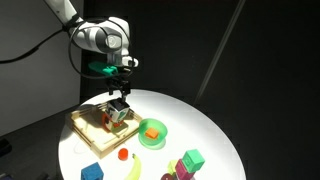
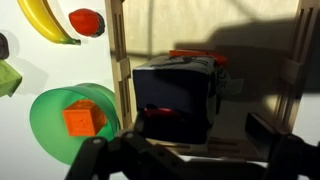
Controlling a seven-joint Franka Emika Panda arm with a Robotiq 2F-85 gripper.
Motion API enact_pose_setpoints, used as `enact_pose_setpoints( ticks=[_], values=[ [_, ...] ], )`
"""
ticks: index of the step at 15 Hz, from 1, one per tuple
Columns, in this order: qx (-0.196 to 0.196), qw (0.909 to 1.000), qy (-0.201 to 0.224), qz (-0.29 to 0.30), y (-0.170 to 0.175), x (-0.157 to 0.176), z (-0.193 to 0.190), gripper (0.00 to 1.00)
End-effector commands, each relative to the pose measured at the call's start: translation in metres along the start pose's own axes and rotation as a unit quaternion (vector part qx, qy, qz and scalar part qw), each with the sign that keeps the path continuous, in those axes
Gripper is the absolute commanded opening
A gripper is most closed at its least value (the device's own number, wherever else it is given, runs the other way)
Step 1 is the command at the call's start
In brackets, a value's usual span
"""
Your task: Move the orange and white blocks onto the tray
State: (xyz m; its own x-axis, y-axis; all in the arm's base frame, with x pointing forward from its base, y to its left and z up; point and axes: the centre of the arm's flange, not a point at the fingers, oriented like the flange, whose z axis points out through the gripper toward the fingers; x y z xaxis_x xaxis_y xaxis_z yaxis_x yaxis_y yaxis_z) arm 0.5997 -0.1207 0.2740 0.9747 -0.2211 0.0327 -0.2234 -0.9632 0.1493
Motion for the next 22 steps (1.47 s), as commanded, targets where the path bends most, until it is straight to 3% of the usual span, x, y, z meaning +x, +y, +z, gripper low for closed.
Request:
enact_pose_setpoints(
  ticks=[1, 6, 13, 17, 22],
  values=[
    [0.011, 0.9995, -0.009, 0.027, 0.001, -0.008, -0.017, 1.00],
    [0.022, 0.9942, -0.031, 0.101, 0.011, -0.022, -0.027, 1.00],
    [0.009, 0.9834, -0.030, 0.179, 0.039, -0.058, -0.037, 1.00],
    [0.023, 0.9857, -0.032, 0.164, 0.051, -0.085, -0.047, 1.00],
    [0.041, 0.9942, -0.023, 0.096, 0.056, -0.121, -0.068, 1.00]
  ],
)
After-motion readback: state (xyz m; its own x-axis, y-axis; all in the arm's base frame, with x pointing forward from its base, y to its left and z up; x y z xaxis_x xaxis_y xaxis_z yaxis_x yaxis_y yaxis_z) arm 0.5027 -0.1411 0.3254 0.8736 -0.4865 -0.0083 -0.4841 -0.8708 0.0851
